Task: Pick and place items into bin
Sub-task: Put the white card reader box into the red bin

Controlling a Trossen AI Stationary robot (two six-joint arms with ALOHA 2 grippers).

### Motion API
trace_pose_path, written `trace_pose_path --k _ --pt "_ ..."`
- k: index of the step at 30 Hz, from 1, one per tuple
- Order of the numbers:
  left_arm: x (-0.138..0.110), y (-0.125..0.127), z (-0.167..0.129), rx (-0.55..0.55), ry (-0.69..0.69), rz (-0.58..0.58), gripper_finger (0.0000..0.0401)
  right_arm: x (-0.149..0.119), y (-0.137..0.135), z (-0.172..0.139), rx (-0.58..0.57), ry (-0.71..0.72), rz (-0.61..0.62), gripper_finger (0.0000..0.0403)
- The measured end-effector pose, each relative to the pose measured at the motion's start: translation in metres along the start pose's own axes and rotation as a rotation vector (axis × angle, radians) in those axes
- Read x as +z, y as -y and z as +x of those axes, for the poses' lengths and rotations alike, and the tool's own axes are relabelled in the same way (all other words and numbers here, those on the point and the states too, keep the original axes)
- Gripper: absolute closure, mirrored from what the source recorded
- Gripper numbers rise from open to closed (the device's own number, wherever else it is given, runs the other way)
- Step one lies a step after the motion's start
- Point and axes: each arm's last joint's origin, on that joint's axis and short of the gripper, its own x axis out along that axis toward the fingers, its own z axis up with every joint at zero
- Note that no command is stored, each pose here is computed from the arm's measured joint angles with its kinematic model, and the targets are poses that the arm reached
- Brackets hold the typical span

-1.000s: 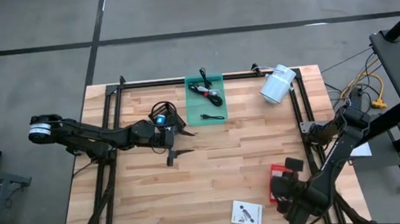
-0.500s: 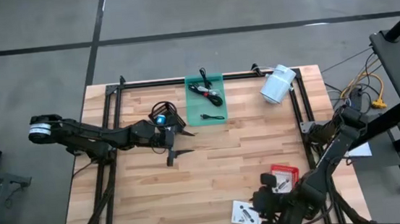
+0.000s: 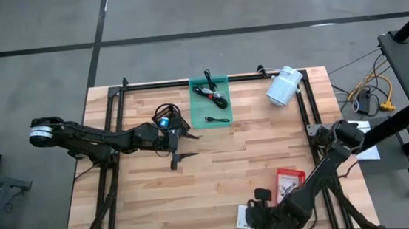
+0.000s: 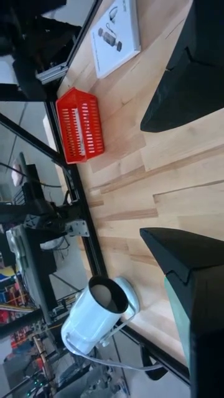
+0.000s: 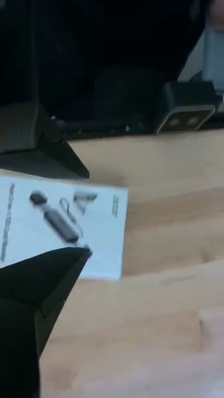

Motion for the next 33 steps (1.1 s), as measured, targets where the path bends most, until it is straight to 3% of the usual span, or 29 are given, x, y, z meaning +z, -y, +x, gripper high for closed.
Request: trace_pose_path --k 17,33 --pt "-0.005 0.001 -0.001 0.015 -0.026 -0.003 0.0155 0.013 -0.043 0.056 0.045 -0.085 0.036 0.027" --pt "-0.005 0.001 -0.001 0.013 -0.024 0.002 0.0155 0.007 -0.037 0.065 -0.076 -0.148 0.068 0.0293"
